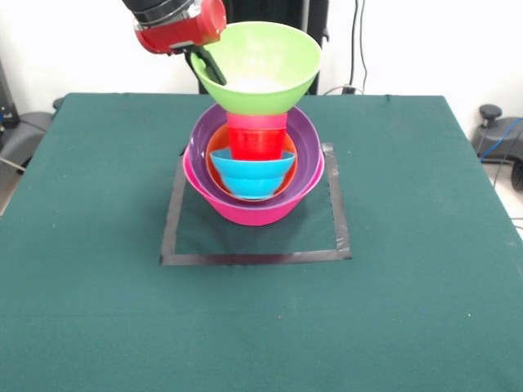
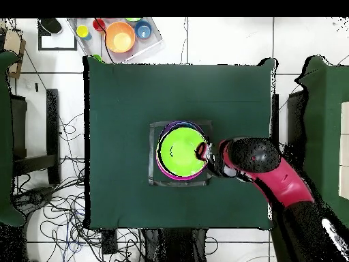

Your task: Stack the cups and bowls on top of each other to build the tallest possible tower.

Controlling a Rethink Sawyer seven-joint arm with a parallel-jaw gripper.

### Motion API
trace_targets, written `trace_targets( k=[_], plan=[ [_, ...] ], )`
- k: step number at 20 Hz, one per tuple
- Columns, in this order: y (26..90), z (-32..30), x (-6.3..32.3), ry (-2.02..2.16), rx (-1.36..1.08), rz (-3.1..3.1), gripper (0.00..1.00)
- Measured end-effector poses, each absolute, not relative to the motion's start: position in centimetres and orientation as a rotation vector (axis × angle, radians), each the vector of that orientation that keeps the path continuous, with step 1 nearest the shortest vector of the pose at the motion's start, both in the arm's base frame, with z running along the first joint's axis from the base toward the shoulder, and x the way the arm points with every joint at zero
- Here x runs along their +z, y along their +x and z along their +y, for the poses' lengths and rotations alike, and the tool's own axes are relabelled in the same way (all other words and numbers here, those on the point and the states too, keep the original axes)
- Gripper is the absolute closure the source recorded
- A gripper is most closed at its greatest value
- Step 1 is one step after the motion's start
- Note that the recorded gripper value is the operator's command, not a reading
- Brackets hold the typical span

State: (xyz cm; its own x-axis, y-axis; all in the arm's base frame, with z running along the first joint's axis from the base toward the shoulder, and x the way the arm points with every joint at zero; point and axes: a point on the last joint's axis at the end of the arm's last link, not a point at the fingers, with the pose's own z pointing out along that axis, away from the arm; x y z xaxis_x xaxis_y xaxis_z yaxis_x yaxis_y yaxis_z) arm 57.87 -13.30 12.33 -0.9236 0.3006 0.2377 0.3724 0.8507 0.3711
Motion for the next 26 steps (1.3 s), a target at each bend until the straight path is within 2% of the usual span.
trace_targets(
  k=[13, 26],
  plan=[
    [58.3, -12.4, 11.9, -0.525, -0.618, -2.848, 1.0],
    [59.0, -11.7, 14.1, -0.655, -0.533, -2.832, 1.0]
  ],
)
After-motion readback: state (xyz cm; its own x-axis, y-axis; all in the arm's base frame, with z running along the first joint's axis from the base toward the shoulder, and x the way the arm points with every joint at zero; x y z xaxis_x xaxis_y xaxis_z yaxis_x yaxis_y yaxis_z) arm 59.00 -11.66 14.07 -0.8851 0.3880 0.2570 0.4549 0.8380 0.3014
